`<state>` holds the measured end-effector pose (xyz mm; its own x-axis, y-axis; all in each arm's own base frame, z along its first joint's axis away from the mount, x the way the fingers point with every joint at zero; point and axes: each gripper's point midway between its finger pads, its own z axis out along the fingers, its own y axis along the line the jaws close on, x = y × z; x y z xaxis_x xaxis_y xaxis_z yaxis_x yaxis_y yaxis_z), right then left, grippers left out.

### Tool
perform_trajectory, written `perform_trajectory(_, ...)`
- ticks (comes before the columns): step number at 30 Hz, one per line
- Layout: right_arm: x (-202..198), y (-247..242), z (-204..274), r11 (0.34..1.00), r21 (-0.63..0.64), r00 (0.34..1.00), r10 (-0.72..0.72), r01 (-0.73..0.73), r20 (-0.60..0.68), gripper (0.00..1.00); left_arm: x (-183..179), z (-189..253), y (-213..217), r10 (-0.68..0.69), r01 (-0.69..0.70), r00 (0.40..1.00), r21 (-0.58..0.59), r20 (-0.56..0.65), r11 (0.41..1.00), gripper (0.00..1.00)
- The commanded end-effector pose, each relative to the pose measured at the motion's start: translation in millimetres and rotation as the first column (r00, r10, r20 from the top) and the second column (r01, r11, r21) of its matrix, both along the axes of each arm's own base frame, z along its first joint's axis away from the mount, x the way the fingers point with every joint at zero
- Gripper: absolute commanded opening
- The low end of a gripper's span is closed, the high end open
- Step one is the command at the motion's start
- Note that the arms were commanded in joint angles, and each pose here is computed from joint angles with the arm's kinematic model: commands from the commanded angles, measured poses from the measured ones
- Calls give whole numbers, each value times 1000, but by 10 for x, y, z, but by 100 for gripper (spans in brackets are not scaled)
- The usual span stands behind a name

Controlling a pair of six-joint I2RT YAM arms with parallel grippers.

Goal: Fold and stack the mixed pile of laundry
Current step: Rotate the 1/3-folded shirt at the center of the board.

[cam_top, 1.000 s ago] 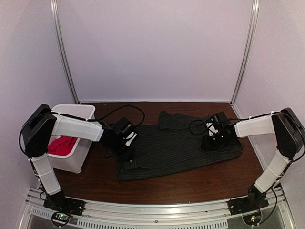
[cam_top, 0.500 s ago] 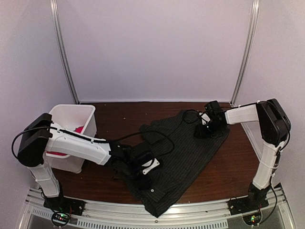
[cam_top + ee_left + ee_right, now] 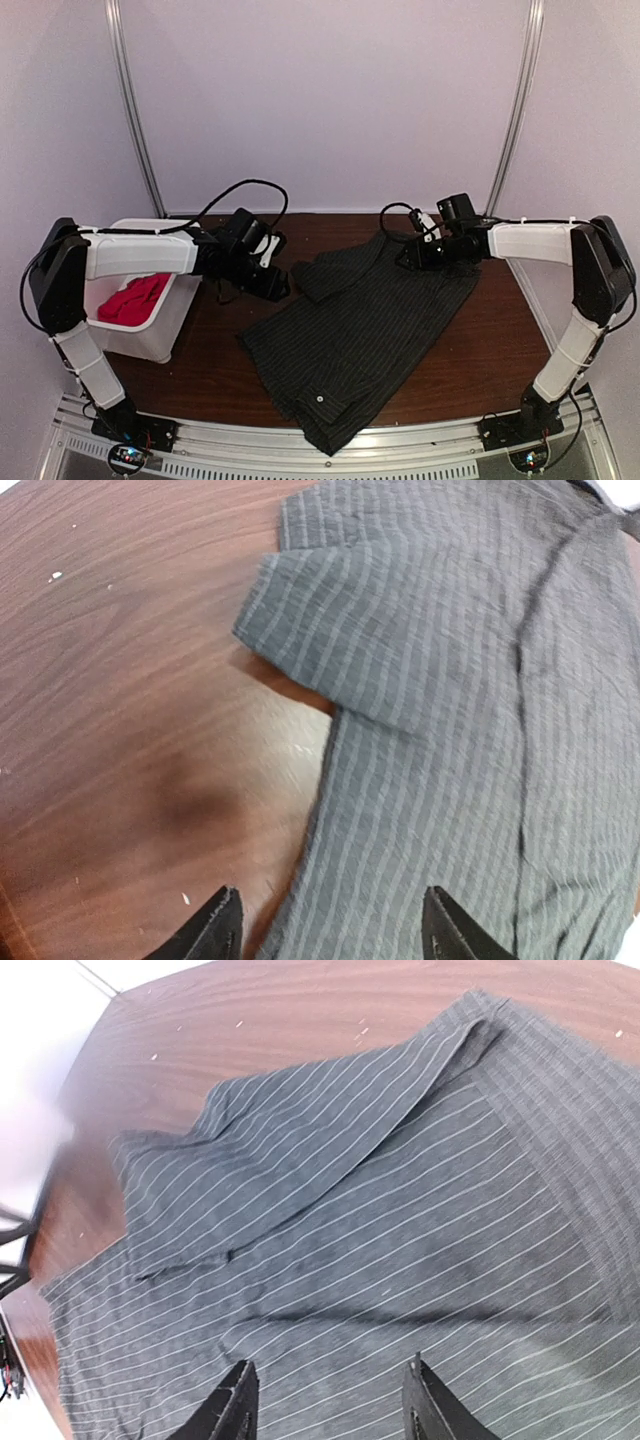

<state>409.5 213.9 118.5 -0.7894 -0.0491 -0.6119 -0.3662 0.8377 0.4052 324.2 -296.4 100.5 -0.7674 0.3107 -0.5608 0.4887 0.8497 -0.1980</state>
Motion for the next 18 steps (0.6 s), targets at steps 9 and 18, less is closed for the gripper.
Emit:
perform_trajectory(9, -332, -448, -759, 944, -296, 976, -186, 145, -112, 50, -164, -703, 12, -72, 88, 992, 156, -104, 984, 50)
perform_trajectory(18, 61, -361, -965, 929, -355, 977, -160, 103, -137, 48, -558, -1011, 119, -92, 128, 985, 266, -144, 955, 41)
